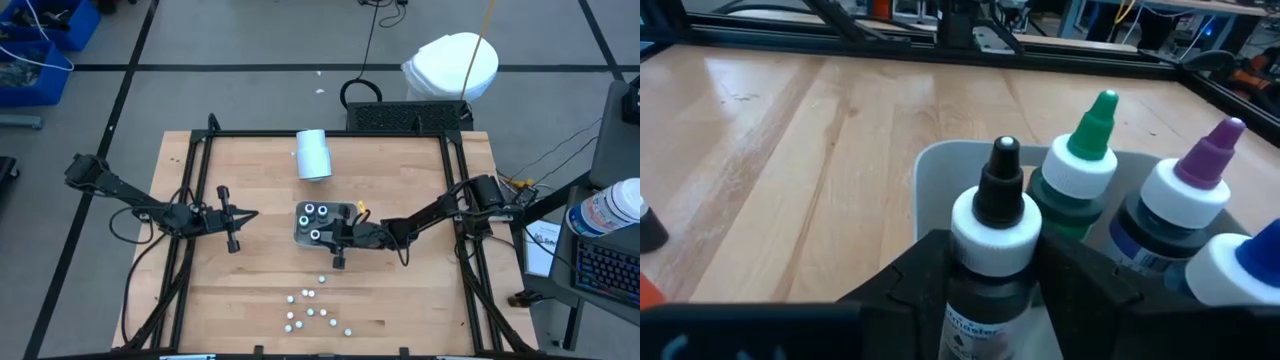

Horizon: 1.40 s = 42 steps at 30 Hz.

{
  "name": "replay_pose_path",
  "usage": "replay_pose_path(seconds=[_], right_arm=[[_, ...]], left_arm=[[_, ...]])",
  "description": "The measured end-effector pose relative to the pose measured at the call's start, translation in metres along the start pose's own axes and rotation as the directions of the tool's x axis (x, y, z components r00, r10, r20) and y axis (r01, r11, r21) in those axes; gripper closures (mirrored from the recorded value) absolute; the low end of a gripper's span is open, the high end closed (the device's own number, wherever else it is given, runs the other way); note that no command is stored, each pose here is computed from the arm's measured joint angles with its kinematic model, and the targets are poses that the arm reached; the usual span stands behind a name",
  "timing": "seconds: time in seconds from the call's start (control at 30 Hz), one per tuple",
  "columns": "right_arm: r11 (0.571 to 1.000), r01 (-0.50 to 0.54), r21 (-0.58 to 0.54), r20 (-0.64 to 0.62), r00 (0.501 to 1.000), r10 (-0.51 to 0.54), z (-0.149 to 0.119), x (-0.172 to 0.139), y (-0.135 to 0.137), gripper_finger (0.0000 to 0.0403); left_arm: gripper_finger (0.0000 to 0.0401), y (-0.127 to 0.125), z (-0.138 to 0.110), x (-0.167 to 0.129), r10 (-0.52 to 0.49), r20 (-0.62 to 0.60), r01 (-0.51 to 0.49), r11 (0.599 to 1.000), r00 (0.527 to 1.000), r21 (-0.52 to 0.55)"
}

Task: Pick & Place food coloring
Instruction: Put the black food coloring bottle into the gray bin, then put the blue food coloring bottle into the gray bin

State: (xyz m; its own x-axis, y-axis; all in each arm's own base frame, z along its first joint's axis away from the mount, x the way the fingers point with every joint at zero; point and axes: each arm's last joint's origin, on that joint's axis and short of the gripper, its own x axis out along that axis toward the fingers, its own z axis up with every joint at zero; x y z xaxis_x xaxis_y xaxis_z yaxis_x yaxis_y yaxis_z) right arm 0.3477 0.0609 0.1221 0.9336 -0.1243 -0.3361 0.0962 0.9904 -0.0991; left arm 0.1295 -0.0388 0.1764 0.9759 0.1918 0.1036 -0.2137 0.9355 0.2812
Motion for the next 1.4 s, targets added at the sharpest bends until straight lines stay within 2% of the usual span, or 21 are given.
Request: replay_pose_path(seconds=[0.2,0.47,0.7,0.87,1.0,1.13,1.17,1.3,1.4], right_arm=[[1.000,0.019,-0.010,0.000,1.000,-0.019,0.007,-0.006,0.000,0.0229],[1.000,0.022,-0.021,0.031,0.999,-0.021,0.030,-0.021,-0.005,0.0202],[1.000,0.018,-0.020,0.042,0.999,-0.018,0.057,-0.045,-0.011,0.0197],[0.999,-0.013,-0.047,0.012,1.000,0.013,0.073,-0.072,-0.009,0.0204],[0.997,-0.052,-0.050,0.054,0.997,0.055,0.078,-0.100,-0.005,0.0225],[0.998,-0.058,-0.024,0.118,0.991,0.060,0.061,-0.120,0.002,0.0270],[0.999,-0.050,-0.019,0.131,0.990,0.052,0.057,-0.124,0.003,0.0283],[0.999,-0.035,-0.030,0.147,0.988,0.039,0.046,-0.136,0.000,0.0336],[0.998,-0.033,-0.051,0.132,0.990,0.040,0.036,-0.140,-0.003,0.0373]], left_arm=[[0.0391,0.000,0.000,0.000,0.000,0.000,0.000,1.000,1.000,-0.005],[0.0391,0.000,0.000,0.000,0.001,0.001,-0.001,1.000,1.000,-0.018],[0.0391,0.004,0.002,0.000,0.105,-0.006,-0.105,0.994,0.994,-0.024],[0.0391,0.004,0.002,0.000,0.107,-0.013,-0.107,0.994,0.994,0.006],[0.0391,0.004,0.002,0.000,0.106,-0.014,-0.105,0.994,0.994,0.013],[0.0391,0.004,0.002,0.000,0.106,-0.012,-0.105,0.994,0.994,0.039],[0.0391,0.004,0.002,0.000,0.108,-0.007,-0.108,0.994,0.994,0.023],[0.0391,0.004,0.005,0.000,0.080,0.026,-0.074,0.981,0.996,-0.181],[0.0391,0.000,0.003,0.000,-0.013,0.029,0.019,0.979,0.999,-0.205]])
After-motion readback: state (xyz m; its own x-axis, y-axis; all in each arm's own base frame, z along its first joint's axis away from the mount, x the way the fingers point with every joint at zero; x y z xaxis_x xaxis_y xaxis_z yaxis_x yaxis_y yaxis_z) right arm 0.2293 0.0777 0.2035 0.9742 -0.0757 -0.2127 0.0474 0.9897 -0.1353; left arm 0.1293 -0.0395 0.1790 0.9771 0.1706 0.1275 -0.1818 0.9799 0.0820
